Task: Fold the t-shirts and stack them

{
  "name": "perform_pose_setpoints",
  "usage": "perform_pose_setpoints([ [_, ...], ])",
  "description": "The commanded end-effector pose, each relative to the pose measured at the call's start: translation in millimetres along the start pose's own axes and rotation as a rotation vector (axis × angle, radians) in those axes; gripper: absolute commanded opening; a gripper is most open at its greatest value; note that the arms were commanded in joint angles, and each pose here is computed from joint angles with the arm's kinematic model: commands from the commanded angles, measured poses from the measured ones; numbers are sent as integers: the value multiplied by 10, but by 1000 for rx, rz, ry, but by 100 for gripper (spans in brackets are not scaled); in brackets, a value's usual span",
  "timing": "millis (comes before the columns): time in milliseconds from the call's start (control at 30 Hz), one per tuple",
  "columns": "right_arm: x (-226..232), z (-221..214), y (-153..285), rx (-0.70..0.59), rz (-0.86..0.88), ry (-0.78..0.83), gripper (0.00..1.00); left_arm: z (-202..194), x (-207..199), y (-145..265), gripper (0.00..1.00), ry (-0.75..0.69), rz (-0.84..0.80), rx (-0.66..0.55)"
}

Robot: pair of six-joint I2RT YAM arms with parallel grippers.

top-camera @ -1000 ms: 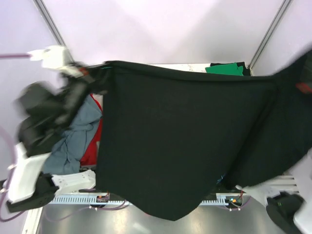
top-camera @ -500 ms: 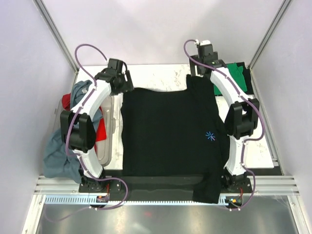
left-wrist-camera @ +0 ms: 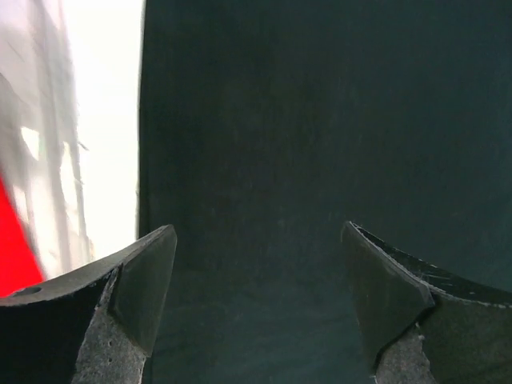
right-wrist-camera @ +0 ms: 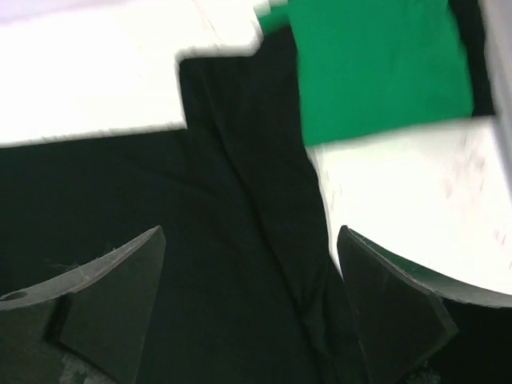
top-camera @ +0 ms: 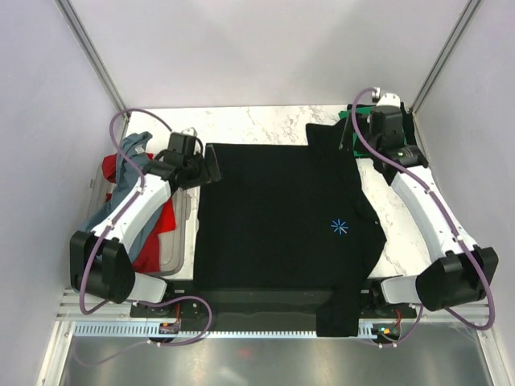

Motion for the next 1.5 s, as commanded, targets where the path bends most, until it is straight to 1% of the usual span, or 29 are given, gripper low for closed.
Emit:
perform_pose_setpoints([
  [0,-279,-754,-231,223,-57,-88,93,-264,-117,-82,90,35,-64,16],
  [33,-357,-906,-264,260,-73,-89,90,-320,-133,-71,89,32,-71,18],
  [67,-446,-960,-297,278,-91,-97,86,-469,-89,-106,89,33,-66,45],
  [100,-486,-1050,-337,308,-93,-97,76,-511,-83,-122,88,36,-69,46],
  [167,-594,-1219,-398,356,-115,-102,62,-663,-42,-118,88,48,-74,56],
  [267,-736,-1421,-477,400,-150,-101,55,-800,-13,-108,88,62,-89,52],
  [367,-839,-1570,-580,436,-171,-104,51,-903,20,-117,88,70,-90,63],
  [567,-904,-1792,-739,492,-179,-123,48,-1037,59,-111,87,82,-95,61],
  [833,-1012,-2019,-715,531,-223,-125,44,-1207,123,-128,87,92,-91,71],
  [933,-1016,-2068,-700,533,-221,-130,38,-1227,133,-135,86,97,-90,71],
  [967,-1017,-2072,-700,533,-221,-130,30,-1230,126,-133,86,99,-92,71],
  [1033,-1009,-2054,-706,530,-217,-129,21,-1251,138,-139,86,102,-88,72],
  [1067,-1013,-2034,-710,524,-219,-130,10,-1260,145,-136,86,102,-86,73],
  [1133,-1031,-1963,-706,510,-236,-119,1,-1269,163,-134,85,104,-78,68],
  [1200,-1055,-1886,-694,499,-259,-107,0,-1276,170,-122,85,107,-77,64],
  [1300,-1091,-1656,-691,449,-301,-87,0,-1278,186,-117,84,114,-71,57],
  [1400,-1205,-1480,-697,408,-376,-68,0,-1286,191,-120,84,123,-68,54],
  [1433,-1228,-1327,-723,378,-393,-75,0,-1287,182,-112,84,124,-73,53],
  [1467,-1244,-1272,-762,367,-411,-69,0,-1286,184,-112,84,124,-73,51],
])
Point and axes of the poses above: each gripper's point midway between its finger pads, its own y axis back along the fingers, its own x axis along the line the jaws close on, z = x × y, the point moved 2 cm from there along y, back along the fingers, and after that the axes turned 8 degrees about -y, right-handed, at the moved point
